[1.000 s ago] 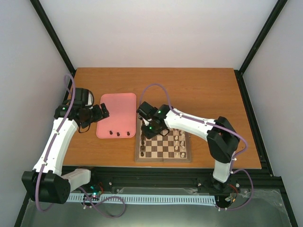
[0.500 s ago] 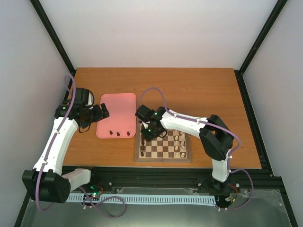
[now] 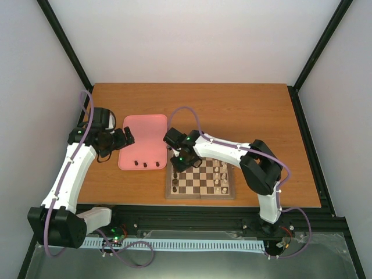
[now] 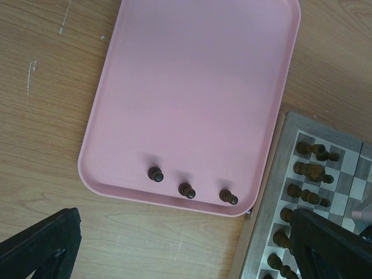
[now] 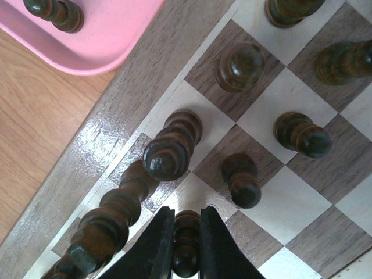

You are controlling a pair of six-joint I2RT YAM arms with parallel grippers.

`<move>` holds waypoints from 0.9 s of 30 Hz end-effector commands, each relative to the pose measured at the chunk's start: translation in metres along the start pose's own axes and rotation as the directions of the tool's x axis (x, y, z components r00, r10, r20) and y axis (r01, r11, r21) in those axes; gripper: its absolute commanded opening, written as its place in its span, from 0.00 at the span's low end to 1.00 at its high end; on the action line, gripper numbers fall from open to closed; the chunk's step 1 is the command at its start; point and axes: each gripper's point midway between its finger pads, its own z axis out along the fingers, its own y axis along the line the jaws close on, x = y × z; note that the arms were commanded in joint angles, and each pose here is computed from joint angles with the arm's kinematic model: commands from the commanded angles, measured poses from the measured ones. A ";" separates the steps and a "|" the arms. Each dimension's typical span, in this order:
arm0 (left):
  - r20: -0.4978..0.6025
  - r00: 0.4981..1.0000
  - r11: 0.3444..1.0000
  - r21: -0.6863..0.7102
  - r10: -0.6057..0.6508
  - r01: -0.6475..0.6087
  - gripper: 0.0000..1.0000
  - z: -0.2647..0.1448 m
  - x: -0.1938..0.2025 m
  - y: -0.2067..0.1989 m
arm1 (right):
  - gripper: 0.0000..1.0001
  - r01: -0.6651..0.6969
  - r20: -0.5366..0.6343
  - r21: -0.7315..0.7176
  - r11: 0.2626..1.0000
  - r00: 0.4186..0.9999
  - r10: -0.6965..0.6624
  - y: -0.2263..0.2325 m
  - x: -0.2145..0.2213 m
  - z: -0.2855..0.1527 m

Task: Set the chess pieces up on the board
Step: Place the chess piece on the chessboard.

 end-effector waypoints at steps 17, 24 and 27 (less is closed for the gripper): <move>0.000 1.000 1.000 0.003 0.008 -0.008 1.00 0.009 -0.008 -0.002 | 0.16 0.024 0.003 0.029 0.999 1.000 -0.025 -0.003 -0.005 0.005; 0.001 1.000 1.000 0.003 0.010 -0.010 1.00 0.009 -0.007 -0.002 | 0.26 0.027 0.019 0.014 1.000 0.999 -0.027 0.000 -0.006 -0.003; 0.001 1.000 1.000 0.006 0.010 -0.010 1.00 0.008 -0.007 -0.002 | 0.27 0.024 0.029 0.017 1.000 0.999 -0.024 -0.001 -0.007 -0.009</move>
